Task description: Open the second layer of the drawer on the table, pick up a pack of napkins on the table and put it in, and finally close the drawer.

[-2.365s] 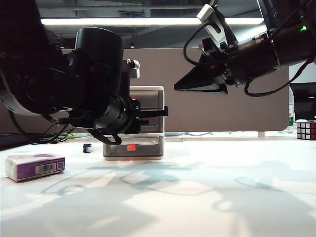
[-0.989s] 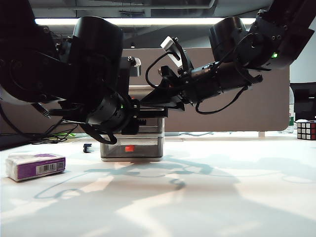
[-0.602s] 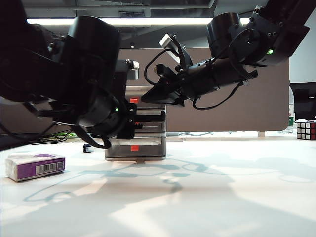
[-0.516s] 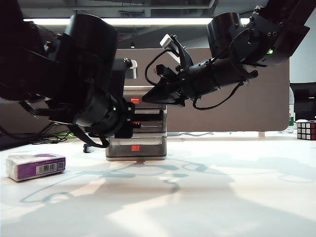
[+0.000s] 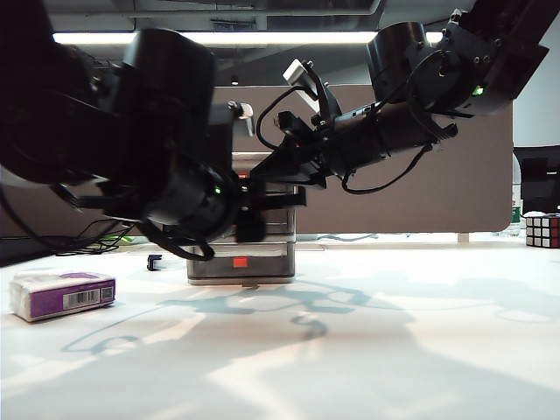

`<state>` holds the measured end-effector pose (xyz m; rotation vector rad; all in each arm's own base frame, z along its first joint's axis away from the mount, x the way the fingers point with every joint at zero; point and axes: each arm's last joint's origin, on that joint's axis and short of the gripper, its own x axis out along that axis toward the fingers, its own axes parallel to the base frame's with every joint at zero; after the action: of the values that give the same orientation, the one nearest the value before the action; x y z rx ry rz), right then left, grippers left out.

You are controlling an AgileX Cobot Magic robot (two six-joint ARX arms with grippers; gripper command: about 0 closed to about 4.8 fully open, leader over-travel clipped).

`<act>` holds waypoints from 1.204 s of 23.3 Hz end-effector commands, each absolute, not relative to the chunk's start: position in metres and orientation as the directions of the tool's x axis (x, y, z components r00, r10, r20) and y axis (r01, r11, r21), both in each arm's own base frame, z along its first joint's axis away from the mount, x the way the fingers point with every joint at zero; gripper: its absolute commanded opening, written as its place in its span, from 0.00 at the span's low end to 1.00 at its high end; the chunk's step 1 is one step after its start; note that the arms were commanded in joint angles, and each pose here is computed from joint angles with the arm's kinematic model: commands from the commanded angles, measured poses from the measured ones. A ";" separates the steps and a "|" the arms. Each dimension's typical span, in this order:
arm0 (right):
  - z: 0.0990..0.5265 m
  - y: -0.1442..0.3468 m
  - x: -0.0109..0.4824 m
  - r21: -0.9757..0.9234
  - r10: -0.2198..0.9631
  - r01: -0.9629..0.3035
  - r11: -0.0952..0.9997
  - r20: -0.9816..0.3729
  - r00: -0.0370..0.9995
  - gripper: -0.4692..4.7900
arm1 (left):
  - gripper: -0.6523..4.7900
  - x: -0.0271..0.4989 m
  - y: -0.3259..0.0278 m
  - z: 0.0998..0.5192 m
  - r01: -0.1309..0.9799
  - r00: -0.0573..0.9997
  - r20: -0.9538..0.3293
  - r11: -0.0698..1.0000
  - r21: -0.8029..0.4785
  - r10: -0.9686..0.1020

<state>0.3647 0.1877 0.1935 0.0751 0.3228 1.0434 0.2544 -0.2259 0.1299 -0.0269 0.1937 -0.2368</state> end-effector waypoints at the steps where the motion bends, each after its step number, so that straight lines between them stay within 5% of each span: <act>1: 0.198 0.189 0.364 0.218 0.877 -0.855 0.471 -0.215 0.429 0.08 | 0.35 0.261 -0.233 0.132 0.223 0.959 -0.166 0.973 -0.066 -0.231; 7: 0.197 0.189 0.363 0.225 0.881 -0.857 0.463 -0.220 0.418 0.08 | 0.34 0.267 -0.230 0.133 0.141 0.976 -0.157 0.988 -0.055 -0.148; 28: 0.197 0.188 0.364 0.221 0.873 -0.850 0.478 -0.223 0.433 0.08 | 0.34 0.274 -0.231 0.136 0.151 0.980 -0.132 0.988 -0.015 -0.151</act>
<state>0.3637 0.1878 0.1926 0.0825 0.3425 1.0780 0.2730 -0.2306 0.1338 -0.0022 0.1463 -0.1499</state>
